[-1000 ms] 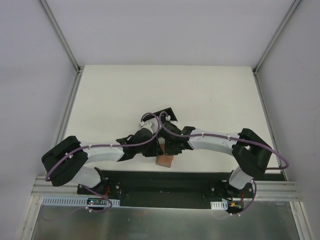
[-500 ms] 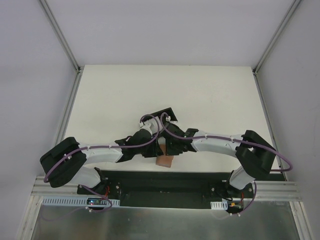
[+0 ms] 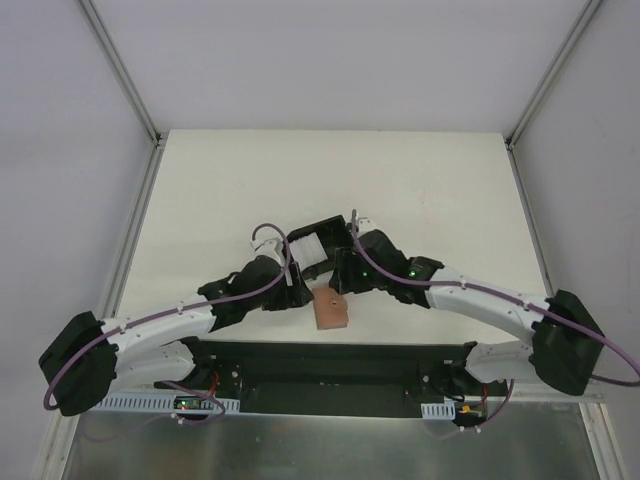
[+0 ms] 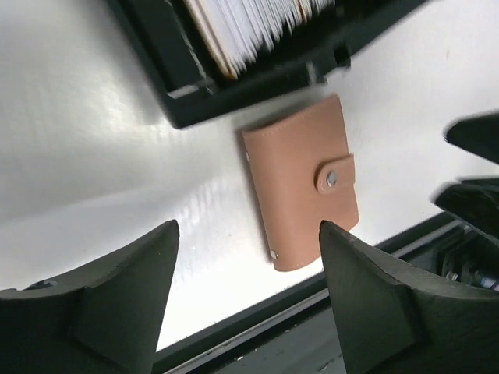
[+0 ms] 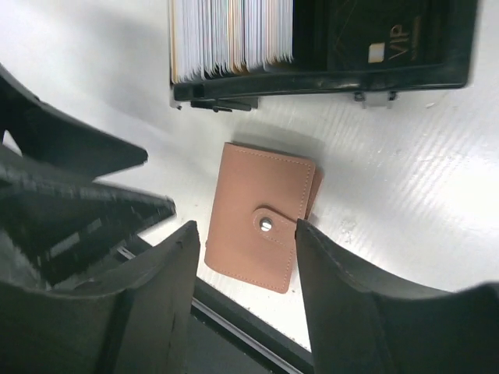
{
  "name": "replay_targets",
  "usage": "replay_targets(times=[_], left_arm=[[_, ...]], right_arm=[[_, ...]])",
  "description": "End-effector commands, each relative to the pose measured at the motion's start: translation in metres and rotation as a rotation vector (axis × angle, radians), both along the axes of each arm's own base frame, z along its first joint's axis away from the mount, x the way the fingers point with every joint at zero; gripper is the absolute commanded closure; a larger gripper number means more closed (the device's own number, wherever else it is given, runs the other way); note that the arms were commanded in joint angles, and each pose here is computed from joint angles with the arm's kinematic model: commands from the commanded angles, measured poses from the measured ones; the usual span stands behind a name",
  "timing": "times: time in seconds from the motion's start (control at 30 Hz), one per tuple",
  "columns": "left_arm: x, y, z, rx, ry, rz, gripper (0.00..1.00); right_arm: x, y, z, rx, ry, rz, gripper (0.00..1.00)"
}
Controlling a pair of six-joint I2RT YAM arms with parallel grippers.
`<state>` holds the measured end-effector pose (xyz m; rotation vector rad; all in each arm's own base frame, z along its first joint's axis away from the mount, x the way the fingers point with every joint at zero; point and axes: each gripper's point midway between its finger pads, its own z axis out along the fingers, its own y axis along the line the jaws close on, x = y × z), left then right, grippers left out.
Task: Put the credit cards into the card holder
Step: Close the card holder at the corner of the board, then reset both arms
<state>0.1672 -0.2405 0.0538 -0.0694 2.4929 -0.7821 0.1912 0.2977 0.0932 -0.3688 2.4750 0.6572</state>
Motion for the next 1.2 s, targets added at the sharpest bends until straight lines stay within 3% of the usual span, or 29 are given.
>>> replay_targets(times=[0.0,0.07,0.17,0.37,0.6,0.77,1.17], left_arm=[[0.012,0.039,0.000,0.068,-0.038,0.099,0.23],[0.018,0.054,0.003,0.072,-0.038,0.143,0.13],[0.028,0.076,0.007,0.073,-0.036,0.219,0.01],[0.047,0.112,0.018,-0.001,-0.004,0.394,0.01],[0.054,0.127,0.023,0.055,-0.005,0.454,0.01],[0.054,0.130,0.026,0.071,-0.018,0.451,0.01],[0.055,0.135,0.026,0.111,-0.058,0.431,0.01]], right_arm=[[0.008,-0.026,0.024,0.048,-0.107,-0.039,0.41],[0.014,-0.051,0.021,0.038,-0.119,-0.120,0.27],[0.026,-0.095,0.015,0.017,-0.119,-0.261,0.20],[0.049,-0.167,0.011,-0.006,-0.122,-0.478,0.02],[0.063,-0.249,0.013,-0.194,-0.129,-0.700,0.04],[0.069,-0.292,0.014,-0.351,-0.307,-0.805,0.04],[0.100,-0.319,0.014,-0.513,-0.495,-0.816,0.04]])
